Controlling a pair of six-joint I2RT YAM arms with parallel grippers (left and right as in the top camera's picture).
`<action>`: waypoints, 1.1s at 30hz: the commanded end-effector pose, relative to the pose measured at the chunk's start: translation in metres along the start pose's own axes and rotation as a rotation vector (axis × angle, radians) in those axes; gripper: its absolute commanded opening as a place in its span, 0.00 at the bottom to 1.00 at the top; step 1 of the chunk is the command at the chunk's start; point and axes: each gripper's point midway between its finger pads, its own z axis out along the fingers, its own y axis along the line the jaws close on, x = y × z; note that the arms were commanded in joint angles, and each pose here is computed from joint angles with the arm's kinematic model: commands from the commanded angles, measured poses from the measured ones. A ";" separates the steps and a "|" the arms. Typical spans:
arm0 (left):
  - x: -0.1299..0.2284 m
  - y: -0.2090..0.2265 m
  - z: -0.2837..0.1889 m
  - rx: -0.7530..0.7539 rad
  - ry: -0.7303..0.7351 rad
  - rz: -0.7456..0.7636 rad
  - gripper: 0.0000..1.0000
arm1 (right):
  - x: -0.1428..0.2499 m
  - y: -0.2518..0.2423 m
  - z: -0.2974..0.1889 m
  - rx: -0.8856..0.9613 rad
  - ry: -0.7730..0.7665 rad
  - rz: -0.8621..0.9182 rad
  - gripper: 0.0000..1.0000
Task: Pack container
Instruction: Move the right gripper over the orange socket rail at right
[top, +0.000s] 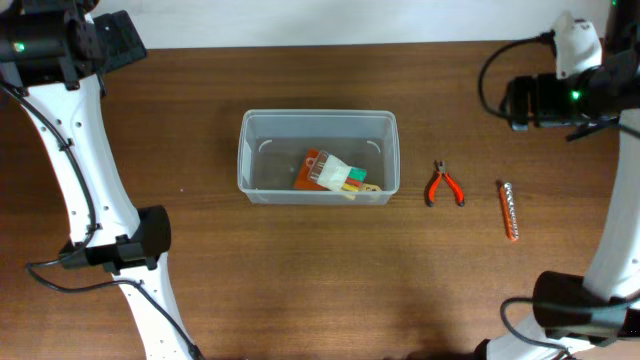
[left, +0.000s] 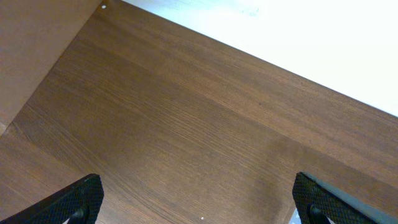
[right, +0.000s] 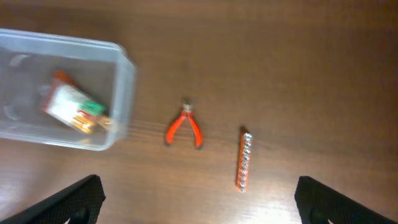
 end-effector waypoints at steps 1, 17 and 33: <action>-0.005 0.008 -0.013 -0.013 -0.031 0.000 0.99 | 0.026 -0.037 0.045 0.004 0.132 0.056 0.99; -0.005 0.008 -0.013 -0.013 -0.031 0.000 0.99 | 0.128 -0.086 0.170 0.127 0.453 0.105 0.99; -0.005 0.008 -0.013 -0.013 -0.031 0.000 0.99 | 0.197 -0.083 0.235 -0.014 0.632 0.087 0.98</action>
